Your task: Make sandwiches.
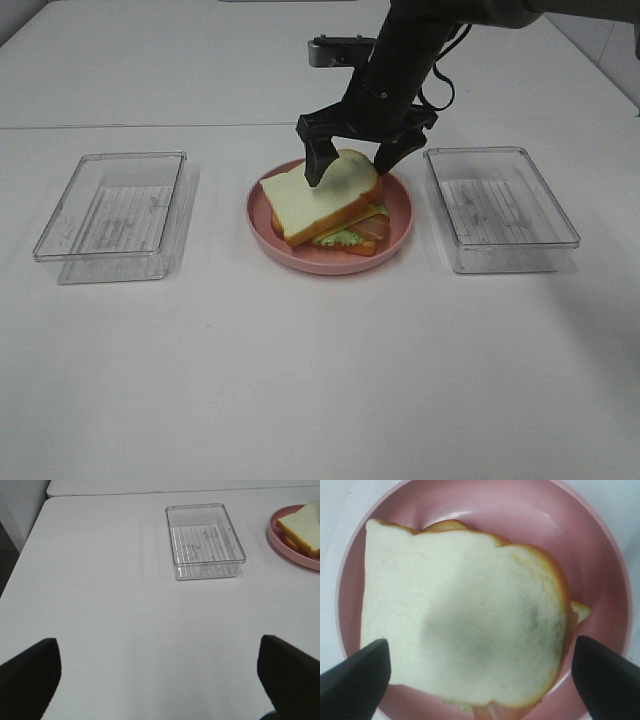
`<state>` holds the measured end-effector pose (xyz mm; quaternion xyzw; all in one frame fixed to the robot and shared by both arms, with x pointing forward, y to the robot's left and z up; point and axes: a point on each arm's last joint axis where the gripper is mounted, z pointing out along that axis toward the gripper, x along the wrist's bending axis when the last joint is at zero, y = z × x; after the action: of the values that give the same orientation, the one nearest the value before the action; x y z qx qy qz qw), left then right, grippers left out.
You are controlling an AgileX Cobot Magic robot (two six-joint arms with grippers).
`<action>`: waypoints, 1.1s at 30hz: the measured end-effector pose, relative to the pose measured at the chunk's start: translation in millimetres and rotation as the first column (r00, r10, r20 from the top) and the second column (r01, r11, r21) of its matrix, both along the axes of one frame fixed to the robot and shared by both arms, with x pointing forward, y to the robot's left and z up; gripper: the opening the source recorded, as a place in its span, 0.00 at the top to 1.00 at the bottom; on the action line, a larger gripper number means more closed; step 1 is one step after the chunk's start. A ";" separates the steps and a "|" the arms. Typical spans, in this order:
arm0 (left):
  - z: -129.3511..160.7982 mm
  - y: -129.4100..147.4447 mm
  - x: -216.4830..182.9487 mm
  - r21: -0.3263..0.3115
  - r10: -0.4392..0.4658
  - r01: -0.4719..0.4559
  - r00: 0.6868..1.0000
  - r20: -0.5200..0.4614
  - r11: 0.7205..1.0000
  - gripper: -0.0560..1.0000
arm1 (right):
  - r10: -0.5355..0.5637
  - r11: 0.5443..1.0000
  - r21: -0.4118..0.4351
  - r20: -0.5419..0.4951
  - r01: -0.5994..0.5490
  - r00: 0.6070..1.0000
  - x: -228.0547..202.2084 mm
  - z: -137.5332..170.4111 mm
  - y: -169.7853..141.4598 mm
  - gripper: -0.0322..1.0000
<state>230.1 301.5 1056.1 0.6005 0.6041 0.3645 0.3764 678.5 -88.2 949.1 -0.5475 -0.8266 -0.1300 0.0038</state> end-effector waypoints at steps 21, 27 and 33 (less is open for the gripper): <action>0.0 0.0 0.0 0.000 0.000 0.000 1.000 0.000 1.000 0.01 | 0.034 0.991 -0.132 0.249 -0.001 0.968 -5.4 129.8 -23.0 0.03; 0.0 0.0 0.0 0.000 0.000 0.000 1.000 0.000 1.000 0.01 | 0.032 0.990 -0.139 0.295 0.010 0.955 -34.4 168.1 -38.5 0.03; 0.0 0.0 0.0 0.000 0.000 0.000 1.000 0.000 1.000 0.01 | 0.035 0.986 -0.167 0.295 0.015 0.955 -72.1 188.7 -57.8 0.03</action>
<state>230.1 301.5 1056.1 0.6005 0.6041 0.3645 0.3764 606.4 -146.0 1137.8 -0.5161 -0.8285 -0.1407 -0.1655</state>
